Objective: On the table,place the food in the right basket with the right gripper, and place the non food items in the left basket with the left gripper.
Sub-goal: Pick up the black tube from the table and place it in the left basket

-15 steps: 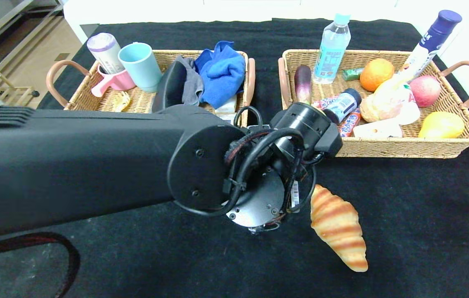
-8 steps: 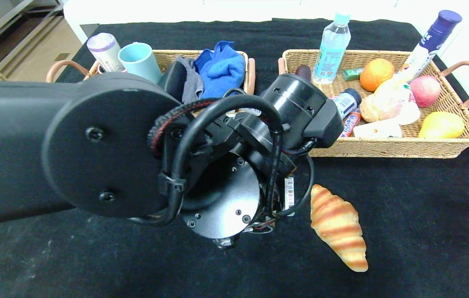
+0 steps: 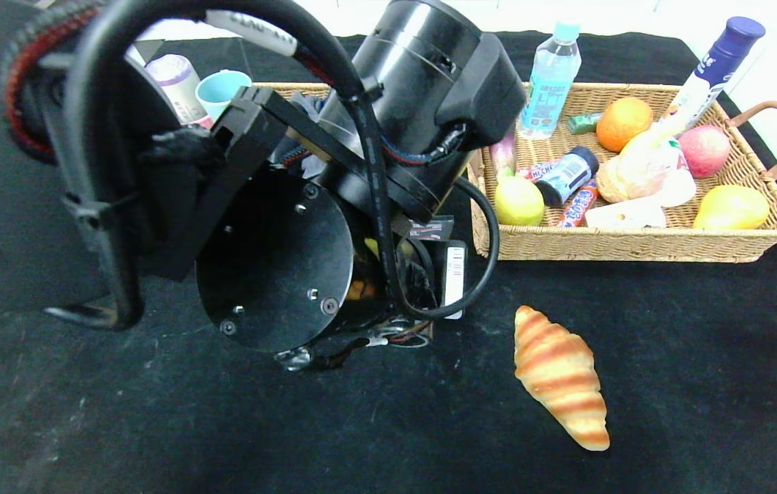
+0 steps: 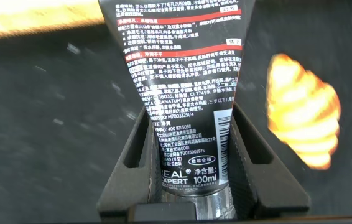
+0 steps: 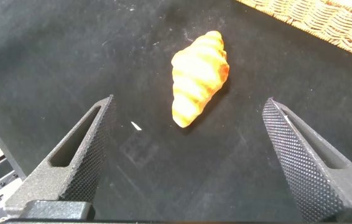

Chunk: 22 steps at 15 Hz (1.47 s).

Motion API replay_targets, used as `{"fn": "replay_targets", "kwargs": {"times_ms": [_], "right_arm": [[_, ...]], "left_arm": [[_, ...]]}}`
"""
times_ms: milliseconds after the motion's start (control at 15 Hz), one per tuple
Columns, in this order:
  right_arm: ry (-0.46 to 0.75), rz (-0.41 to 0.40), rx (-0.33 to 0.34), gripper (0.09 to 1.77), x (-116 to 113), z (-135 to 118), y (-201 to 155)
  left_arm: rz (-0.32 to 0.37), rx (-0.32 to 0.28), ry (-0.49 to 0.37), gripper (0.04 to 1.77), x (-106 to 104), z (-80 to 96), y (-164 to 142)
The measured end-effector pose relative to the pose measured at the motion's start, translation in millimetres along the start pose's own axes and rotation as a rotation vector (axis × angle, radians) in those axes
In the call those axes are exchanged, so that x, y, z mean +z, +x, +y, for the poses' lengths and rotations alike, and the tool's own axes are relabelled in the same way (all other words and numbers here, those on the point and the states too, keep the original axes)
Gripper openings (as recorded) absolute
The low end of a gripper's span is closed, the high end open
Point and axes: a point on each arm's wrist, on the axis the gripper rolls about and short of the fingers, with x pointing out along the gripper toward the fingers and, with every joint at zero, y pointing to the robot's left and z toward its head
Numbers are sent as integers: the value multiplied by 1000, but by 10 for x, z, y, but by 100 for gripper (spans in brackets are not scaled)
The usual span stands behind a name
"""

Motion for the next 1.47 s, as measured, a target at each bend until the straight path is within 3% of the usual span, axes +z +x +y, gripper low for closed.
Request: {"fn": "replay_targets", "kwargs": {"times_ms": [533, 1200, 1467], "right_arm": [[-1, -1, 1, 171, -2, 3, -3], [-2, -5, -2, 171, 4, 4, -10], [-2, -5, -2, 171, 3, 4, -9]], "left_arm": [[-77, 100, -25, 65, 347, 464, 41], [-282, 171, -19, 64, 780, 872, 207], [-308, 221, -35, 64, 918, 1098, 356]]}}
